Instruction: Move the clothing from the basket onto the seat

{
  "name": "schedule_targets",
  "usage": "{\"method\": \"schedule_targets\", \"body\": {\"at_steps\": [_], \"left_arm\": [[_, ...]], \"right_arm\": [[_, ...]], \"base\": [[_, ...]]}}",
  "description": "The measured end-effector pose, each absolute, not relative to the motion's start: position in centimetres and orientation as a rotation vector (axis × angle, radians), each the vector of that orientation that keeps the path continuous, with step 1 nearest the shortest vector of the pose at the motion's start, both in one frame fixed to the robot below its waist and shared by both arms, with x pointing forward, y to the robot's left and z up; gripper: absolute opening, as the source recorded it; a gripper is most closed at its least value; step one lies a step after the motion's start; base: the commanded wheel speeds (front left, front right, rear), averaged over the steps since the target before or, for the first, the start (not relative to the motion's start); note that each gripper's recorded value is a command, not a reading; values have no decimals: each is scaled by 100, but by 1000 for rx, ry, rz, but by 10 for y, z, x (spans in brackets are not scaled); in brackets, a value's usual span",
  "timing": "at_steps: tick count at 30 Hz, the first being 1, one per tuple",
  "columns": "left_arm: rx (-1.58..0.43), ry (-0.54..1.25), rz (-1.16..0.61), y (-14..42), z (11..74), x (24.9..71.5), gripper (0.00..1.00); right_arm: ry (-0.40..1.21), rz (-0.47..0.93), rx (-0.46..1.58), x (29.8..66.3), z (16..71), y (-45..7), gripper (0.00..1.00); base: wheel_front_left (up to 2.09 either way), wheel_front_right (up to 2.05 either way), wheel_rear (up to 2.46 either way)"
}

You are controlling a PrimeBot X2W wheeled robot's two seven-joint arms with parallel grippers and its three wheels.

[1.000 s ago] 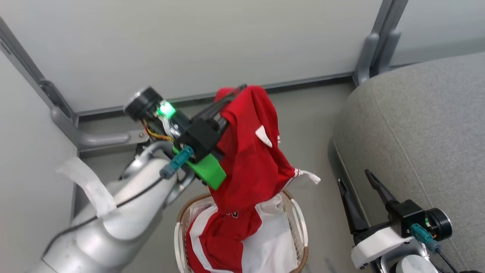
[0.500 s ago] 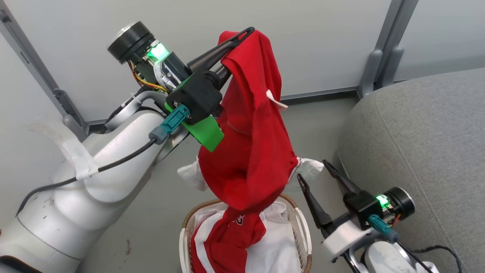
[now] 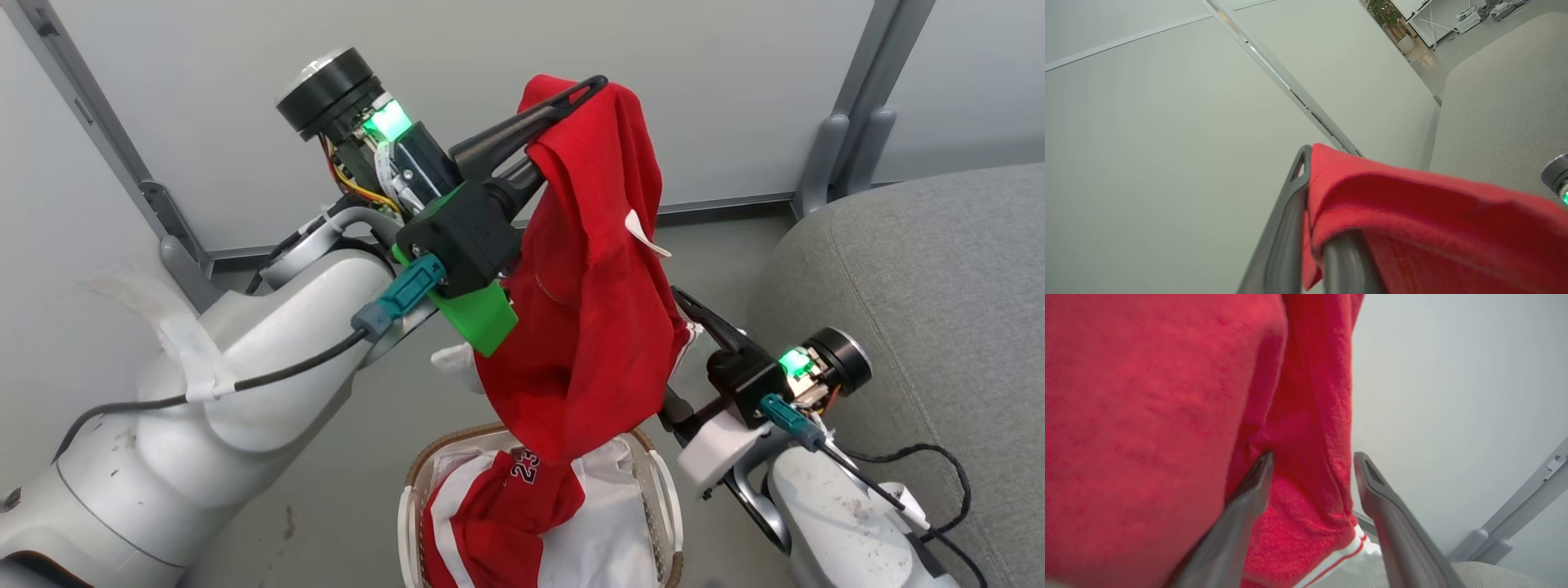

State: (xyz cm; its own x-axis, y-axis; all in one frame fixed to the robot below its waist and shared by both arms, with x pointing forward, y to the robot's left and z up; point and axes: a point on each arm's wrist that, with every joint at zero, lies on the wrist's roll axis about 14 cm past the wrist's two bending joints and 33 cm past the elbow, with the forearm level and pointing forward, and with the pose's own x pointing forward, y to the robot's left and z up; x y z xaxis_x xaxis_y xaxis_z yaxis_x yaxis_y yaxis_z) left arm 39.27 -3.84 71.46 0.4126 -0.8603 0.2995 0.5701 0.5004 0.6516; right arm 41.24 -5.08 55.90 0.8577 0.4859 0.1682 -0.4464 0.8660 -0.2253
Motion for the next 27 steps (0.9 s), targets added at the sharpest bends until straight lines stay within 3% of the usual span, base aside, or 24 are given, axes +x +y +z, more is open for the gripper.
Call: {"method": "schedule_targets", "body": {"at_steps": [7,8,11,27], "left_arm": [[490,-663,-971,-43,711,387,0],[489,-664,-973,-44,710,386,0],[479,-656,-971,-42,709,386,0],[310,-465,-839,-1,660,410,0]], "right_arm": [[-170,586,-204,420,547,-28,100],[-154,595,-203,420,543,-26,47],[-113,625,-193,423,534,-18,1],[-165,554,-103,433,556,-32,0]], "base": [[0,0,0],[0,0,0],[0,0,0],[0,0,0]]}}
